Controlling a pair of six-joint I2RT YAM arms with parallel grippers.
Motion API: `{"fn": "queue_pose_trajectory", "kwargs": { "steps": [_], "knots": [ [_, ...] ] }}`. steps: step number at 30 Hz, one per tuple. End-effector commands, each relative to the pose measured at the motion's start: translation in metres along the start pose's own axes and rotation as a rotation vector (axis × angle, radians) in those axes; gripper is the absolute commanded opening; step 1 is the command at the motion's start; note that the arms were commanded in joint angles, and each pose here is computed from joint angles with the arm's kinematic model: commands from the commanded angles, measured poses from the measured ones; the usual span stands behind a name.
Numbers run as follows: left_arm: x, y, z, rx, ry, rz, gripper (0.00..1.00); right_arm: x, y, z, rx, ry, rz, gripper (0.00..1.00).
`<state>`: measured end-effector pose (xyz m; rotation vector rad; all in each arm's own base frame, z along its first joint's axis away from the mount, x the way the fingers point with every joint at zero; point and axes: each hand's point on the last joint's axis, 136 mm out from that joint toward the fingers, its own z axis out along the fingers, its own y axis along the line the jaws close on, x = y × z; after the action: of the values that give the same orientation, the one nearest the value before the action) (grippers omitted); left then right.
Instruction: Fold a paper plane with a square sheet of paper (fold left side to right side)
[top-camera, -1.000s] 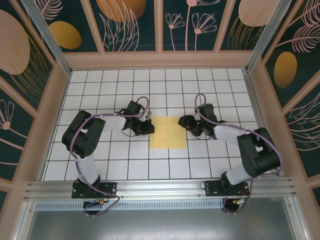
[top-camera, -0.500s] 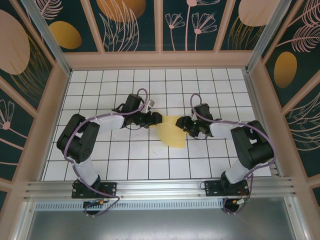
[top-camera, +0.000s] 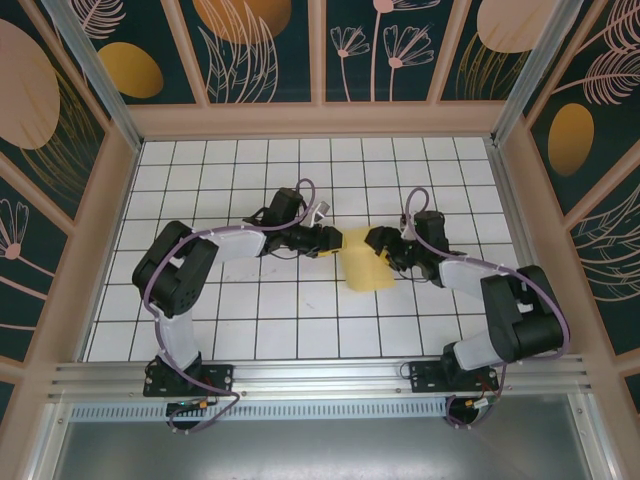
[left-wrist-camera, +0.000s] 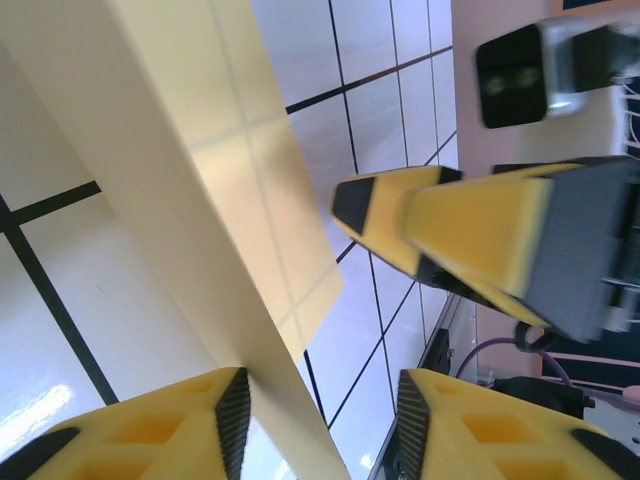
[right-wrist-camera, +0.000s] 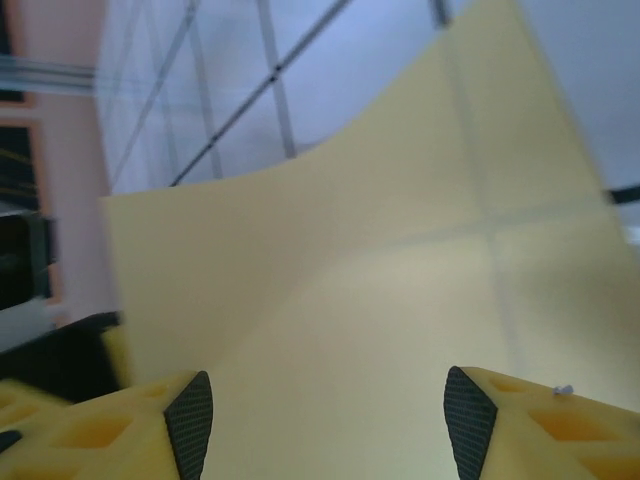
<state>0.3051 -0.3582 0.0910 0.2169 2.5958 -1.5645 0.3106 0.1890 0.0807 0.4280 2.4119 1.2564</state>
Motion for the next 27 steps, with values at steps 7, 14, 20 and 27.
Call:
{"fn": "queue_pose_trajectory", "kwargs": {
  "steps": [7,14,20,27],
  "knots": [
    [-0.011,-0.008,0.006,0.02,-0.018,0.029,0.49,0.007,-0.02,0.011,0.117,0.051,0.014,0.66],
    [-0.009,0.007,0.009,-0.034,-0.011,0.011,0.51,0.019,-0.042,0.02,0.246,0.107,0.012,0.65],
    [-0.003,0.024,0.008,-0.121,0.002,0.002,0.48,0.027,-0.045,0.025,0.267,0.127,0.011,0.65],
    [0.007,0.036,0.0,-0.176,0.003,-0.015,0.51,0.025,-0.043,0.023,0.28,0.125,-0.005,0.65]
  ]
}}
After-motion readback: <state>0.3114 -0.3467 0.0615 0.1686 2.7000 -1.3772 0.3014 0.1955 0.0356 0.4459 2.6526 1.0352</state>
